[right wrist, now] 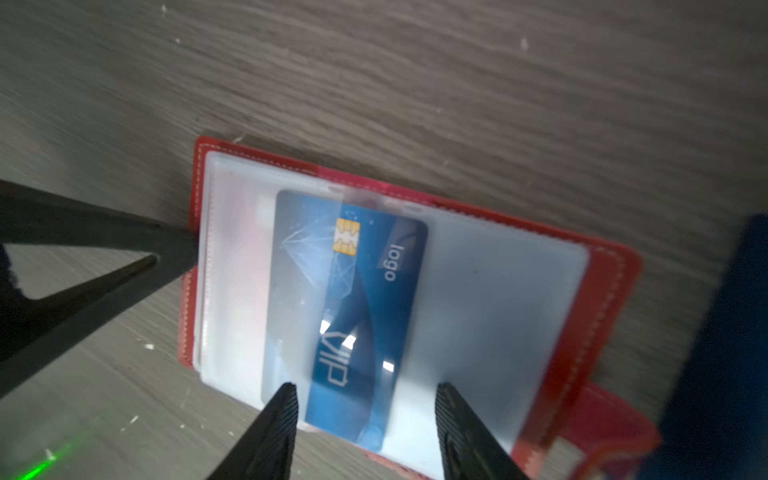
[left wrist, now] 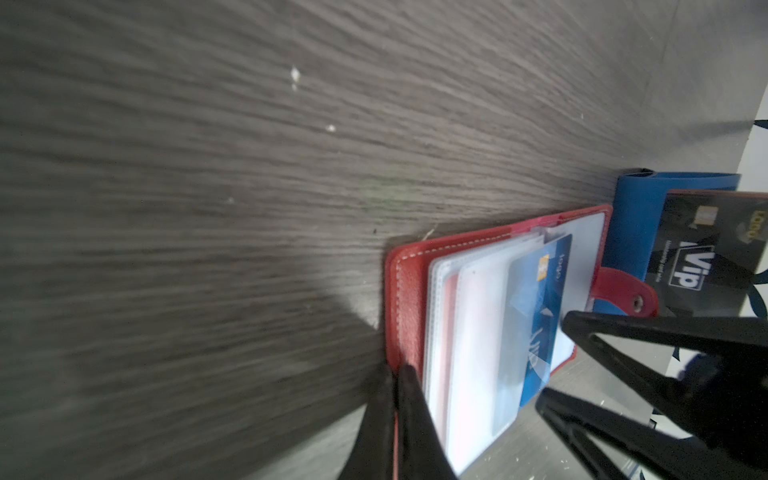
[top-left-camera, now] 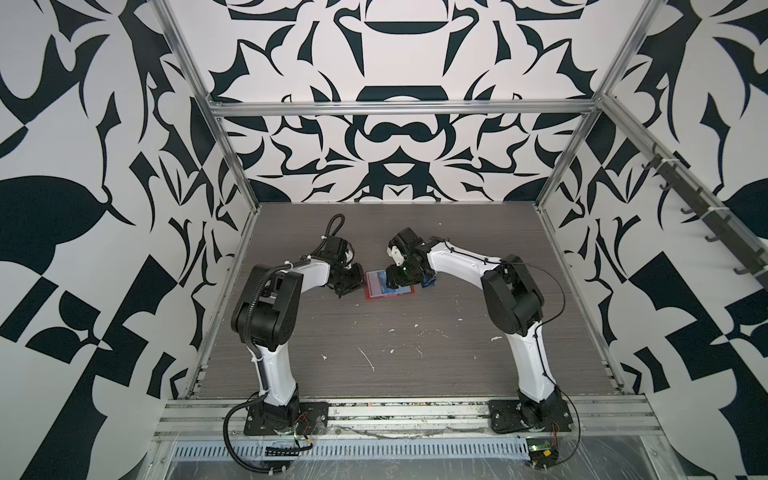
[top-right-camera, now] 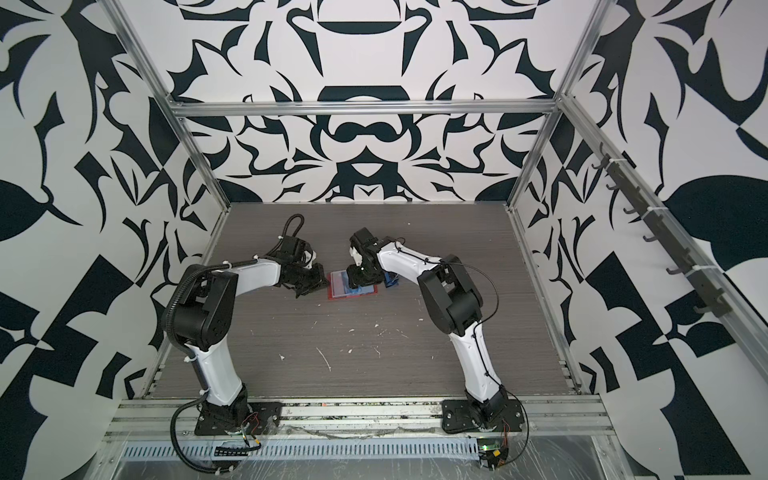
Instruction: Put the credit cards into the card holder
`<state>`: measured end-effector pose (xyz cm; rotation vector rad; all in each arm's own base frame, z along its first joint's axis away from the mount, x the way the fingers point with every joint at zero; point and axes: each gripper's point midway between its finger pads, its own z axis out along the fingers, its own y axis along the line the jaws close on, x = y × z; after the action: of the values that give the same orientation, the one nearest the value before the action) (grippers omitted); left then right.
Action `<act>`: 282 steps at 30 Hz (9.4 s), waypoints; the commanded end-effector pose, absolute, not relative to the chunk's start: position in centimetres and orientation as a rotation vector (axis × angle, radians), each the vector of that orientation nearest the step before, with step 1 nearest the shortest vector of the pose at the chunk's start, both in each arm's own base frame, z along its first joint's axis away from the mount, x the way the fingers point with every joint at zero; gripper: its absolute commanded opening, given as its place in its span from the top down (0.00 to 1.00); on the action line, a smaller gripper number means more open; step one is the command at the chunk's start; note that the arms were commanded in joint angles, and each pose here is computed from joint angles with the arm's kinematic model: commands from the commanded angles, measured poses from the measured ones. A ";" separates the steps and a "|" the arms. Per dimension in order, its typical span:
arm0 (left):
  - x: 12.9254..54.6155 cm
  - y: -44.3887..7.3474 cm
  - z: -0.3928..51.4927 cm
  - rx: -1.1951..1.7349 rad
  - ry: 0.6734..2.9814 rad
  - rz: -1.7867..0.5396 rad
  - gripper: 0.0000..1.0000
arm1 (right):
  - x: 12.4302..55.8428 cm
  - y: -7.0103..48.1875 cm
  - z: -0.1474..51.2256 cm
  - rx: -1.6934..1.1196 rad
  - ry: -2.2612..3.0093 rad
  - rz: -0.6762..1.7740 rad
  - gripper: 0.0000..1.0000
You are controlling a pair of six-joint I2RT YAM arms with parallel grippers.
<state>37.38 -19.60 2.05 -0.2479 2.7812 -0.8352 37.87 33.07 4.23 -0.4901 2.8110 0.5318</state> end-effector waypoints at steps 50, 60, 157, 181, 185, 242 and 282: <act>34.2 -18.1 -1.8 -0.287 2.954 -0.708 0.93 | 38.1 35.9 6.7 -0.531 2.762 0.691 0.86; 34.7 -17.9 -0.3 -0.260 2.902 -0.686 0.85 | 38.8 31.2 7.0 -0.456 2.752 0.352 0.81; 34.0 -16.8 8.6 0.033 2.876 -0.147 1.00 | 36.7 33.0 7.1 -0.337 2.735 0.570 0.97; 34.1 -25.1 8.0 0.227 2.888 -0.213 0.84 | 36.8 31.9 5.5 -0.190 2.729 0.598 1.00; 34.1 -26.5 6.9 0.207 2.894 -0.344 0.77 | 36.9 31.8 5.6 -0.178 2.725 0.598 1.00; 33.7 -24.2 8.9 -0.030 2.740 -0.719 0.74 | 36.6 36.5 3.7 -0.084 2.691 1.057 1.00; 33.9 -20.1 2.1 -0.189 2.901 -0.723 0.75 | 36.4 38.3 5.3 -0.094 2.626 1.228 0.52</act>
<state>34.14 -20.41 2.69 -0.1955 2.8654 -0.7641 37.03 37.57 5.04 -0.0867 2.6317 1.1800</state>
